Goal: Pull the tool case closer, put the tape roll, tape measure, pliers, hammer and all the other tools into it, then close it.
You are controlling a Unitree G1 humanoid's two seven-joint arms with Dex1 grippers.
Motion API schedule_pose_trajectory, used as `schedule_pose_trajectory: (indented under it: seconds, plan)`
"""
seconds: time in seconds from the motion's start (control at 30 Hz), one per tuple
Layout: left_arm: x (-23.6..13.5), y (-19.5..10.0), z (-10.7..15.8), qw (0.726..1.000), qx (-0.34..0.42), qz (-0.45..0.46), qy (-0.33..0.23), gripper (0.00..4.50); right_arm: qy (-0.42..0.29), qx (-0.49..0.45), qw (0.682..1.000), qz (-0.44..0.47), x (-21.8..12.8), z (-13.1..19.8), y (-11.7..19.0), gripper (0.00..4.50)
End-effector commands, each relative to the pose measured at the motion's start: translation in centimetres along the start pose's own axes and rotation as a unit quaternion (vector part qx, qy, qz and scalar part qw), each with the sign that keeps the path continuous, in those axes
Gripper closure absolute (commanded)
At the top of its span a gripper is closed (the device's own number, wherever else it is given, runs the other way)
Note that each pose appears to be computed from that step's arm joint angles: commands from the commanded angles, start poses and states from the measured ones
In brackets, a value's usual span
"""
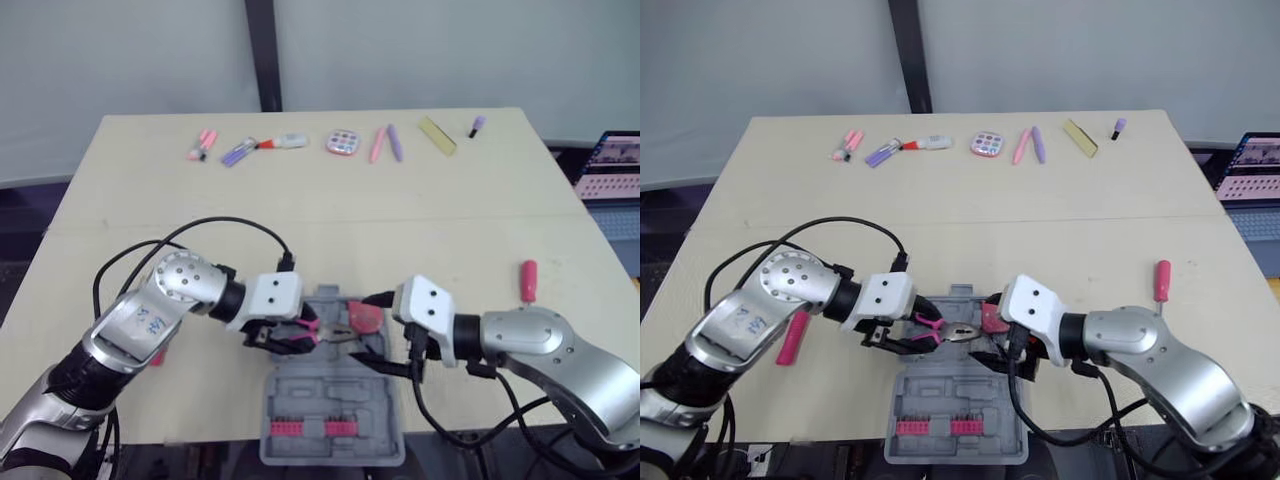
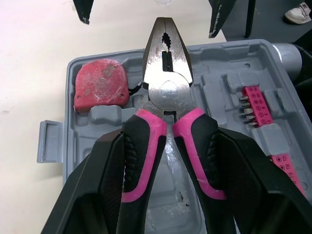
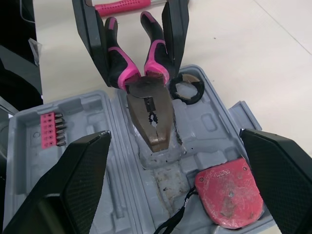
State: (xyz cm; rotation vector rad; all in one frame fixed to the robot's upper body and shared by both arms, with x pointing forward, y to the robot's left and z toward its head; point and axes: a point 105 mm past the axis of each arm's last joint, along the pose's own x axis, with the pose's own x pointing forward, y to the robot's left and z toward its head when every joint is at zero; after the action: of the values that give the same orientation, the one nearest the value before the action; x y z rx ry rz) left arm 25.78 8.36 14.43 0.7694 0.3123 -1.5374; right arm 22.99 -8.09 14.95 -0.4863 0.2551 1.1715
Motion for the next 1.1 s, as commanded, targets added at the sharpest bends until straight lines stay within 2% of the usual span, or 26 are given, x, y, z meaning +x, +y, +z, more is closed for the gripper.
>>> schedule_pose_trajectory:
  seconds: [0.03,1.1]
  plan:
    - [0.1,0.5,0.7,1.0,0.027,0.006,-0.004,2.18,-0.007,-0.016,1.0,-0.001,0.2,0.8,0.4,0.0]
    - [1.6,1.1,2.1,0.999,0.036,0.005,-0.021,2.18,0.008,-0.018,1.0,0.024,1.8,0.2,0.2,0.0]
